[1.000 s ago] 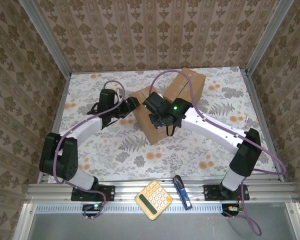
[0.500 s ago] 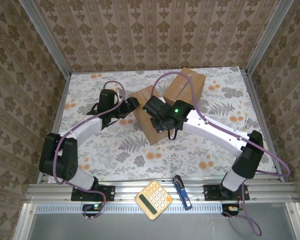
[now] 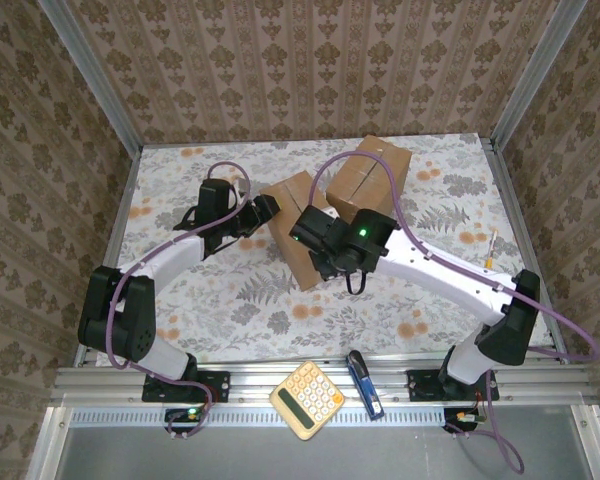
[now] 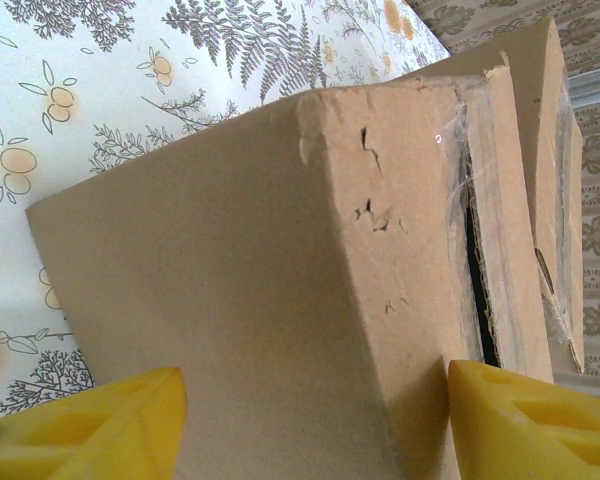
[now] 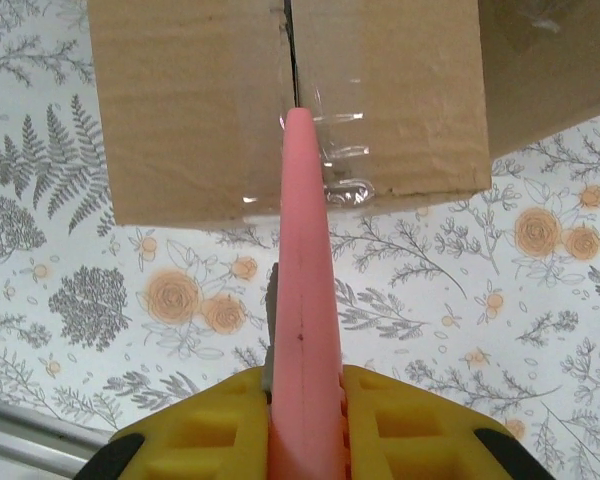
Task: Unpack the express box
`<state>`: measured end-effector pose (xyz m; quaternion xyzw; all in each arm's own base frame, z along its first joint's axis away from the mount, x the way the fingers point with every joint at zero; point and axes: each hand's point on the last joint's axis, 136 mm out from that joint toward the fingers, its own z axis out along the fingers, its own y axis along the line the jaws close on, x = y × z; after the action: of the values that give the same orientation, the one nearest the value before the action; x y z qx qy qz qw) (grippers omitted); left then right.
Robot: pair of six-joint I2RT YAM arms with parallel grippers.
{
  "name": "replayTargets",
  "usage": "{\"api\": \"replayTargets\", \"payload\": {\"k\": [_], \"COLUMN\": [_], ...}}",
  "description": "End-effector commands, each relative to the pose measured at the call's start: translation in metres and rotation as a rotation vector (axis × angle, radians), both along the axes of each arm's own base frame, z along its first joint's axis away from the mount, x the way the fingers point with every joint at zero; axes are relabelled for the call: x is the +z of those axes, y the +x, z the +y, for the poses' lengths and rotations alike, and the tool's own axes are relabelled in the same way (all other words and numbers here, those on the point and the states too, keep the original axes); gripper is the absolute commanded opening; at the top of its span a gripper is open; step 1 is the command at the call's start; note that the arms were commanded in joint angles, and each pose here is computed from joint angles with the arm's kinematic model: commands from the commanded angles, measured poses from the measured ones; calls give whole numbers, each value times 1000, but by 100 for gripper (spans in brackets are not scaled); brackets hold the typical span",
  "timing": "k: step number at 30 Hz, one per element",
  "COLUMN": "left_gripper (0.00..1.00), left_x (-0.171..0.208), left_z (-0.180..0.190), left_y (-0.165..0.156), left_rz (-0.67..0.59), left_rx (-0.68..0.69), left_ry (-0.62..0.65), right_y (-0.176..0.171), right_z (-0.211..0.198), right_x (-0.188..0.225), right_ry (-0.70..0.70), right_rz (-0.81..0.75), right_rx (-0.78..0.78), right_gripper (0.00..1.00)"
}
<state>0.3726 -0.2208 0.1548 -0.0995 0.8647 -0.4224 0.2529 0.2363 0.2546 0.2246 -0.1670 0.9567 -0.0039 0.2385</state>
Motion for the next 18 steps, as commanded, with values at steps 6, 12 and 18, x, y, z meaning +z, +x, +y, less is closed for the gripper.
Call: {"api": "replayTargets", "payload": {"k": [6, 12, 18], "left_gripper": [68, 68, 67], "left_x": [-28, -28, -24], "left_z": [14, 15, 13], "left_y": [-11, -11, -10], "left_rz": [95, 94, 84], "left_rx": [42, 46, 41], "left_ry": [57, 60, 53], "right_y": [-43, -56, -61], "right_z": [-37, -40, -47], "right_x": [-5, -3, 2], "right_ry": [-96, -65, -23], "right_rz": [97, 98, 76], "right_rx": [-24, -40, -67], "right_gripper": [0, 0, 0]}}
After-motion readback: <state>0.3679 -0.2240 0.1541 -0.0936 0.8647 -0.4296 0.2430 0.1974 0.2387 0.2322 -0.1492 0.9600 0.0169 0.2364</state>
